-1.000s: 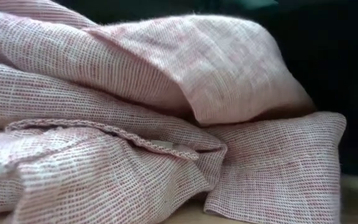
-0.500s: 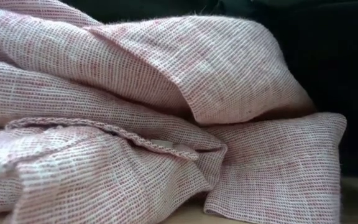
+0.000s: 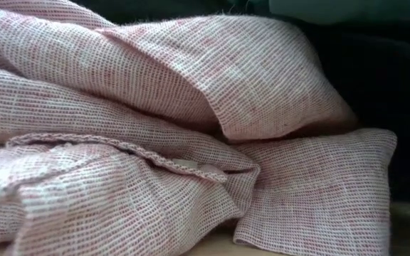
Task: Sort clothes
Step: Put the gray pants into the blue bin
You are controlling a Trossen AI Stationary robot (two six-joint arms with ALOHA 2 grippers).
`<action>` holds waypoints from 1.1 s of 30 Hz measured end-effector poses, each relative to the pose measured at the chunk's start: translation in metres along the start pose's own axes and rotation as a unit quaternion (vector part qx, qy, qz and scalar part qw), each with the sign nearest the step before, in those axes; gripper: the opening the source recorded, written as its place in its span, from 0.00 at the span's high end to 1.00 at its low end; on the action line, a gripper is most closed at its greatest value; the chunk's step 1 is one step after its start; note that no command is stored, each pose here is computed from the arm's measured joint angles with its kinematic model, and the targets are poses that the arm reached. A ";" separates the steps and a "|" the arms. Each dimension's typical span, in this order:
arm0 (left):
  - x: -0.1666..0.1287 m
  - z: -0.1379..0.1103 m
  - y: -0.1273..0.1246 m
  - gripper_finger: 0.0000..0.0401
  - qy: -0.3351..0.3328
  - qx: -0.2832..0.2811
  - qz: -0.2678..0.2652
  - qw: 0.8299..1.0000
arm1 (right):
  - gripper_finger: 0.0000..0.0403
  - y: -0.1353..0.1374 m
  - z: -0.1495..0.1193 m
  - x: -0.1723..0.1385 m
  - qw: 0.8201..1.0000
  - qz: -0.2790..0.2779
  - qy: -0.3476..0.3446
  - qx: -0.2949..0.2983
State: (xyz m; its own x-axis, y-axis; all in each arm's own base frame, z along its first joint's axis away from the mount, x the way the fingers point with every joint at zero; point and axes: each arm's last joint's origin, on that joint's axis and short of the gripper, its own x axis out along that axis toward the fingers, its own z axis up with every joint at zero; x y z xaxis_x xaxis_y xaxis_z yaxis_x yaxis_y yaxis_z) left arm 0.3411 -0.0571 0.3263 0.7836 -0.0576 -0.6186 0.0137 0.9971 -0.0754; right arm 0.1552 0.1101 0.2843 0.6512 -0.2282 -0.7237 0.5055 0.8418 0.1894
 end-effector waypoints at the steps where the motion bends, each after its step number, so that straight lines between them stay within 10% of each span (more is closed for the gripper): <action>1: -0.002 0.002 0.000 1.00 -0.008 -0.001 0.001 1.000 | 0.74 0.000 0.000 0.000 1.000 0.000 0.000 0.000; 33: -0.032 0.019 0.004 1.00 -0.103 -0.002 0.058 0.993 | 0.74 0.014 0.033 0.010 0.992 0.055 -0.094 -0.055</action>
State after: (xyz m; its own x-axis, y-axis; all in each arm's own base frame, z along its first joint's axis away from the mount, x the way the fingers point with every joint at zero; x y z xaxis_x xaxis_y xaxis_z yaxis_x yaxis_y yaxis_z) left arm 0.3278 -0.0499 0.3612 0.8902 0.0698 -0.4502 -0.0860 0.9962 -0.0157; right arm 0.1878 0.1031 0.3016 0.7987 -0.2109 -0.5635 0.3673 0.9127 0.1790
